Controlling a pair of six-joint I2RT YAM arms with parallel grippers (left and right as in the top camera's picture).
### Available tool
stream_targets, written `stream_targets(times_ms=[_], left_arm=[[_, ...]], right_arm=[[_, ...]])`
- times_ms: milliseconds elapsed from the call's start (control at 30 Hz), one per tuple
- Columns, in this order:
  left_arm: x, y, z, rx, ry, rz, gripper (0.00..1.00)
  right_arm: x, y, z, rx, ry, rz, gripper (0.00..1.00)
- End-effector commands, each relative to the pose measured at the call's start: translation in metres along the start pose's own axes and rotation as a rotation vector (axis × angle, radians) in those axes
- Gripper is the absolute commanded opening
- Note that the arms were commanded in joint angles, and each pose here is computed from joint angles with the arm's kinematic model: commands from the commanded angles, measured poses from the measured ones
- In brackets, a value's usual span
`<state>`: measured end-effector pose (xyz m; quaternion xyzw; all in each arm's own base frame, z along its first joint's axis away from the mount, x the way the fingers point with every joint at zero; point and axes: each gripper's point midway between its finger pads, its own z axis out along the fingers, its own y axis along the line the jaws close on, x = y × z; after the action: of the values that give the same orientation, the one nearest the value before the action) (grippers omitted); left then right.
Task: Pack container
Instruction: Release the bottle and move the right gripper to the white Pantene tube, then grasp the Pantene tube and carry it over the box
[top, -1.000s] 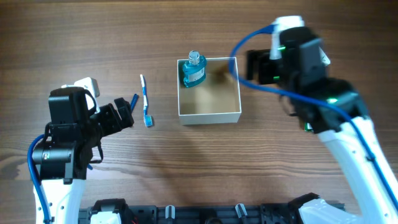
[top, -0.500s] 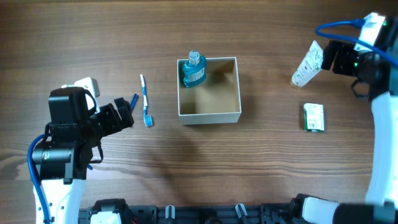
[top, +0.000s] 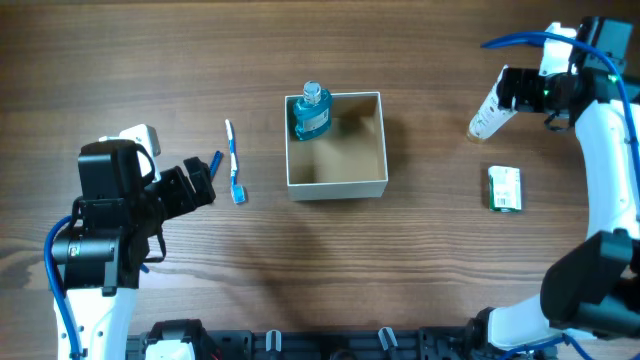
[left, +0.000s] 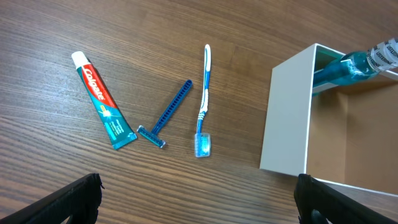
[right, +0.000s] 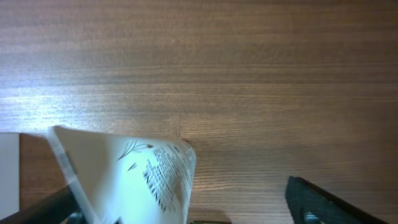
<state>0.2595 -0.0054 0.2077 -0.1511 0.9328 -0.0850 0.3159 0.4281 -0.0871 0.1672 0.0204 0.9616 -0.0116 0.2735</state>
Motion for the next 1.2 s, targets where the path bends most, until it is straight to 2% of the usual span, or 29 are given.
stream_targets(times_ms=[0,133,267,400,467,567,667,800,867,1033,1167], left_arm=[[-0.006,-0.006,-0.005,0.032,-0.013,-0.012,1.00],[-0.006,-0.006,-0.005,0.032,-0.014,-0.011,1.00],[-0.006,-0.006,-0.005,0.032,-0.013,-0.012,1.00],[-0.006,-0.006,-0.005,0.032,-0.013,-0.012,1.00],[-0.006,-0.006,-0.005,0.032,-0.013,-0.012,1.00],[-0.006,-0.006,-0.005,0.032,-0.013,-0.012,1.00],[-0.006,-0.006,-0.005,0.032,-0.013,-0.012,1.00],[-0.006,-0.006,-0.005,0.032,-0.013,-0.012,1.00],[-0.006,-0.006,-0.005,0.032,-0.013,-0.012,1.00],[-0.006,-0.006,-0.005,0.032,-0.013,-0.012,1.00],[-0.006,-0.006,-0.005,0.032,-0.013,-0.012,1.00]], right_arm=[[-0.006,0.010,0.009,-0.057,-0.009,-0.019,0.80],[-0.007,0.012,0.009,-0.069,-0.013,-0.020,0.67],[-0.006,0.012,0.009,-0.070,-0.011,-0.018,0.48],[-0.006,0.014,0.009,-0.082,-0.013,-0.016,0.38],[-0.007,0.016,0.009,-0.092,-0.015,-0.015,0.29],[-0.007,0.016,0.009,-0.096,-0.016,-0.015,0.24],[-0.007,0.016,0.009,-0.095,-0.016,-0.015,0.12],[-0.007,0.016,0.009,-0.096,-0.017,-0.015,0.09],[-0.007,0.016,0.009,-0.096,-0.017,-0.015,0.04],[-0.011,0.020,0.007,-0.118,-0.036,-0.018,0.04],[-0.027,0.027,-0.014,-0.120,-0.102,-0.016,0.04]])
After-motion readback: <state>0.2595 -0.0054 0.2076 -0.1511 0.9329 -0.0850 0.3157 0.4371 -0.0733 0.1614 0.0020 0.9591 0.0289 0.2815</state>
